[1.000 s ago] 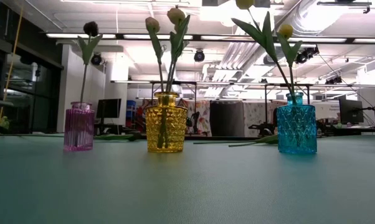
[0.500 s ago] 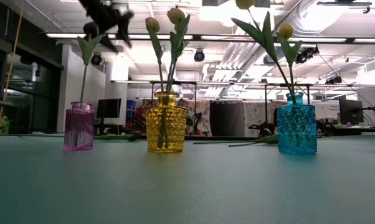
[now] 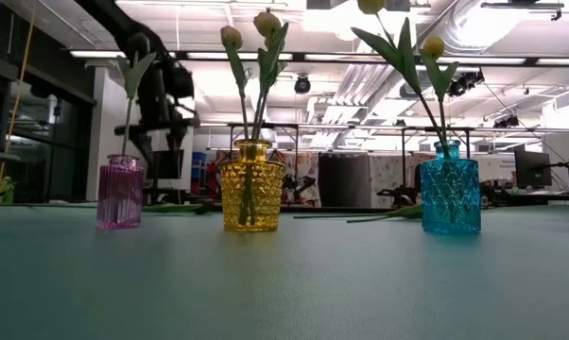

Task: Sort flowers into vase by color
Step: Put the left black flower into the purple vase

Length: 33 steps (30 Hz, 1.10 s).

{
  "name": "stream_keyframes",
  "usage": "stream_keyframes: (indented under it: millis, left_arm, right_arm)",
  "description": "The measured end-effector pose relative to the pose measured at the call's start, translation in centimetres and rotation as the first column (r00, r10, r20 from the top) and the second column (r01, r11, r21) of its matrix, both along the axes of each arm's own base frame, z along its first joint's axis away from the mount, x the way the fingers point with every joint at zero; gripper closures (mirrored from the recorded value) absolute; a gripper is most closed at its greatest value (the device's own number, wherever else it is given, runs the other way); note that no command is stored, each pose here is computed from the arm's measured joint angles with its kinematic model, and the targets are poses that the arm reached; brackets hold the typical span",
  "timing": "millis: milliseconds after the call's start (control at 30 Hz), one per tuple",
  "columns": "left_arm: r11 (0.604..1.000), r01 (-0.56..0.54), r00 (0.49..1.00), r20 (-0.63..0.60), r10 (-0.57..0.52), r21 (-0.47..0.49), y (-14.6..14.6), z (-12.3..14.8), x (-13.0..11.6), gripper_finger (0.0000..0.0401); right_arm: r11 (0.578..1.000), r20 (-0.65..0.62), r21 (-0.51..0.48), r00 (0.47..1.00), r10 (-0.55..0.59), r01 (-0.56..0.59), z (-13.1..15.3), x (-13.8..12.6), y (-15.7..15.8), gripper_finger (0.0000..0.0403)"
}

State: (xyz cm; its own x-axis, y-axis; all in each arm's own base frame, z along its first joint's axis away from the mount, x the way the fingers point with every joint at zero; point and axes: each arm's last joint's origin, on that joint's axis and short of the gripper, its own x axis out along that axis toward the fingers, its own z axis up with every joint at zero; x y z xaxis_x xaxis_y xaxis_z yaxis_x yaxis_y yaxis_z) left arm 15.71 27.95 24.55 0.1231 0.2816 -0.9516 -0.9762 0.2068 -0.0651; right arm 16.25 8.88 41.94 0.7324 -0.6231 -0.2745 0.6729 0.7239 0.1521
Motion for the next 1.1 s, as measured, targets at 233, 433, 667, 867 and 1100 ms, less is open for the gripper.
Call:
stream_keyframes:
  millis: [233,433,667,867,1100]
  left_arm:
    - [0.981,0.132,0.985,-0.095,-0.146,-0.140,-0.5,-3.5,1.2,0.0137]
    - [0.961,0.193,0.966,-0.130,-0.221,-0.199,-1.2,-5.7,2.6,0.0137]
    - [0.928,0.288,0.921,-0.197,-0.336,-0.235,-2.0,-7.6,4.1,0.0137]
    - [0.898,0.355,0.886,-0.214,-0.412,-0.260,-2.5,-8.5,5.1,0.0137]
    - [0.886,0.392,0.866,-0.227,-0.447,-0.247,-2.6,-8.4,5.3,0.0137]
  right_arm:
    - [1.000,-0.001,-0.001,1.000,0.000,0.000,0.0,0.0,0.0,0.0082]
    - [1.000,0.015,0.018,1.000,-0.007,0.006,0.0,0.0,0.0,0.0082]
    - [1.000,0.015,0.018,1.000,-0.007,0.006,0.0,0.0,0.0,0.0082]
    - [1.000,0.015,0.017,1.000,-0.007,0.007,0.0,0.0,0.0,0.0082]
    - [1.000,0.016,0.016,1.000,-0.008,0.008,0.0,0.0,0.0,0.0082]
